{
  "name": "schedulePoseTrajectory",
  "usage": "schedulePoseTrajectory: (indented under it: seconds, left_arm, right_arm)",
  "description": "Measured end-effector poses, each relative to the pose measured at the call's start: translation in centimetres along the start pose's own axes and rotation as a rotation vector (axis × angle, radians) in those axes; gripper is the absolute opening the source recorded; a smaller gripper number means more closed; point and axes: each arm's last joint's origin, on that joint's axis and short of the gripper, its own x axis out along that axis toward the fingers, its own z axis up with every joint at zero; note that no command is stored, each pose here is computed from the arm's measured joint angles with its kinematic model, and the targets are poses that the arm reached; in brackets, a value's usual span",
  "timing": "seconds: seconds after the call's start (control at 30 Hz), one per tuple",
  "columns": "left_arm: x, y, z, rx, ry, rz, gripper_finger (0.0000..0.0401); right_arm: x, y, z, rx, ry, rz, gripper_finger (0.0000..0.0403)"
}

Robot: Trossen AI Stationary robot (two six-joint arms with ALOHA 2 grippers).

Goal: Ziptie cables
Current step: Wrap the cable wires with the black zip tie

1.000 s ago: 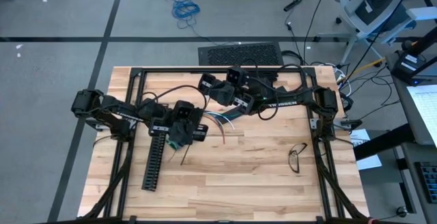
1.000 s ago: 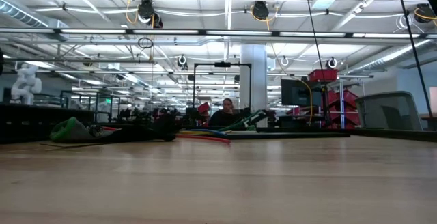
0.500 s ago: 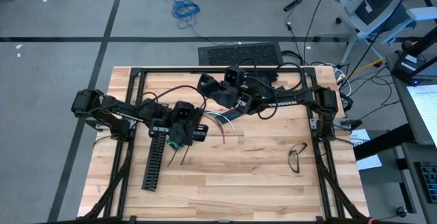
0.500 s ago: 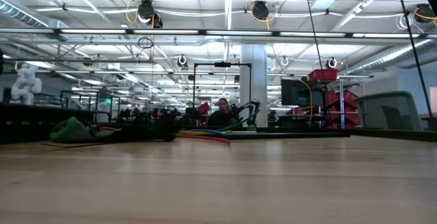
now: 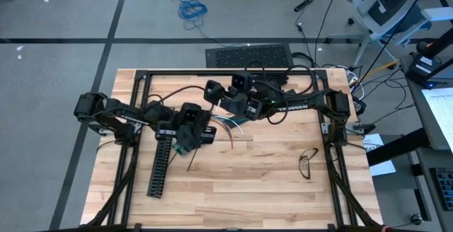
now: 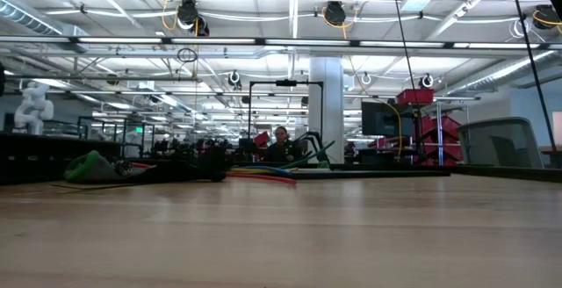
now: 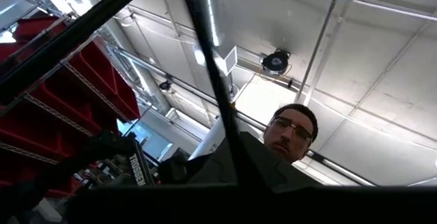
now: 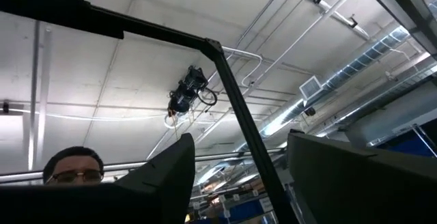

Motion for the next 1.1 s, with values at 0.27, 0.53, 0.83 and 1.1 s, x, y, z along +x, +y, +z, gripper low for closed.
schedulePoseTrajectory:
  seconds: [0.27,0.53,0.83,1.1]
  left_arm:
    - [-0.3,0.1,0.4,0.003,-0.007,0.013,0.0]
    - [-0.9,0.6,1.0,0.007,0.025,0.048,0.0]
    - [-1.5,2.4,-0.8,-0.063,0.231,0.215,0.0]
    - [-4.4,0.4,-3.2,0.175,0.535,0.811,0.0]
  right_arm:
    - [-0.2,-0.4,0.2,-0.017,-0.007,-0.035,0.0183]
    - [-0.8,-0.8,1.3,-0.032,0.044,0.007,0.0156]
    - [-1.0,0.8,5.6,0.093,0.388,0.004,0.0155]
    - [-4.8,9.0,7.4,0.078,0.889,-0.734,0.0155]
